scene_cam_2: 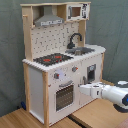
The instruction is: Play with the kitchen
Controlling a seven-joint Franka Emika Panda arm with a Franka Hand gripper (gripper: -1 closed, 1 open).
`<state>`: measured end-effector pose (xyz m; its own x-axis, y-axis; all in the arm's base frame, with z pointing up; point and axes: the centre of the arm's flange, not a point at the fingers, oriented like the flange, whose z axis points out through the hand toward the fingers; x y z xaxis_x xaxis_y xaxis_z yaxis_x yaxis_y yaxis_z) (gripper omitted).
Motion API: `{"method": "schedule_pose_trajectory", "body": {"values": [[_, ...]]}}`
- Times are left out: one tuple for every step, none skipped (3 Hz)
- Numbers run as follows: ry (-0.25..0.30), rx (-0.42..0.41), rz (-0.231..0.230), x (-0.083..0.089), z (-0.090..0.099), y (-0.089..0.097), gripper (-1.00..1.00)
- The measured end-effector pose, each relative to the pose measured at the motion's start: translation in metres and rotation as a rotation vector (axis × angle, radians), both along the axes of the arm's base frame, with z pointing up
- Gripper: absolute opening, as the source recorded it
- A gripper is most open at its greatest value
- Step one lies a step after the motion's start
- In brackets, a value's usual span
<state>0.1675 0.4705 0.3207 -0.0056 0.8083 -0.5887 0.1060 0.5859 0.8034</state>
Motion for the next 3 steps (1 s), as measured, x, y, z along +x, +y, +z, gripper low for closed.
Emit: {"method": "schedule_pose_trajectory", "body": {"values": [[-0.009,0.076,-0.027,0.013,-0.006,-0.016,1.0],[-0.024,0.124,-0.055,0.029,-0.007,-0.041,1.0],[-0.028,0.176,-0.053,0.043,-0.01,-0.059,1.0]]}}
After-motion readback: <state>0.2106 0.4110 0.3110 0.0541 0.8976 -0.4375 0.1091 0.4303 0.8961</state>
